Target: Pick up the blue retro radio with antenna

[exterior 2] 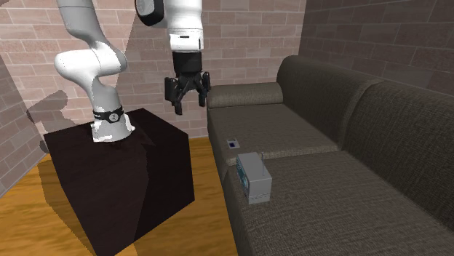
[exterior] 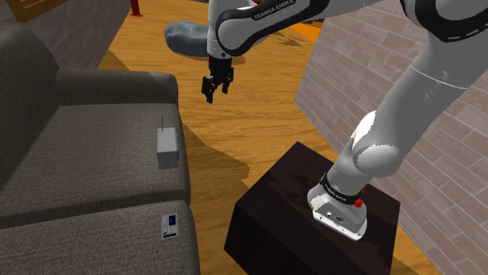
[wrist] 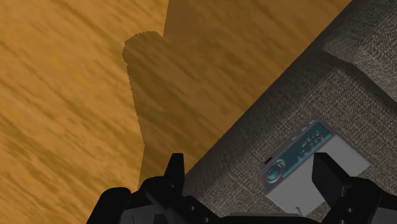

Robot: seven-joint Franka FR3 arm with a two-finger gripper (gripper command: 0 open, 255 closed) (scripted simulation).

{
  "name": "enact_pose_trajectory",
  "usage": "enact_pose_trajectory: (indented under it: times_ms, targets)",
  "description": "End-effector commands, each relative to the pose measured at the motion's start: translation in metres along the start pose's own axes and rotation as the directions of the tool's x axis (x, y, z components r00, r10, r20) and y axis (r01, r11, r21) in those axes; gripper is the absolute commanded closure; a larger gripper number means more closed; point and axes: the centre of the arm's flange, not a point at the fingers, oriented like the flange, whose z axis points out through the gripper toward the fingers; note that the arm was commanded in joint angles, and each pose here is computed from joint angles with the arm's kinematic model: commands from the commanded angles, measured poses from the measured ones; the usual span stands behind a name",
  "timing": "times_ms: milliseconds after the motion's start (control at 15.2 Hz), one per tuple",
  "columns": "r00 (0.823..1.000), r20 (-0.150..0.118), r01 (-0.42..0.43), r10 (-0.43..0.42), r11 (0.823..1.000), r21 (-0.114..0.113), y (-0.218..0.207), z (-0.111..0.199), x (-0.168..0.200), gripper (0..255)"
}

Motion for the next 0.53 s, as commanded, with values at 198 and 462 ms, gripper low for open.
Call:
enact_pose_trajectory:
  times_ms: [198, 462]
  targets:
    - [0.999, -0.025, 0.035, -0.035, 0.999, 0.0, -0.029, 0.029, 0.048, 0]
    - [0.997, -0.045, 0.062, -0.062, 0.998, 0.0, -0.053, 0.05, 0.087, 0]
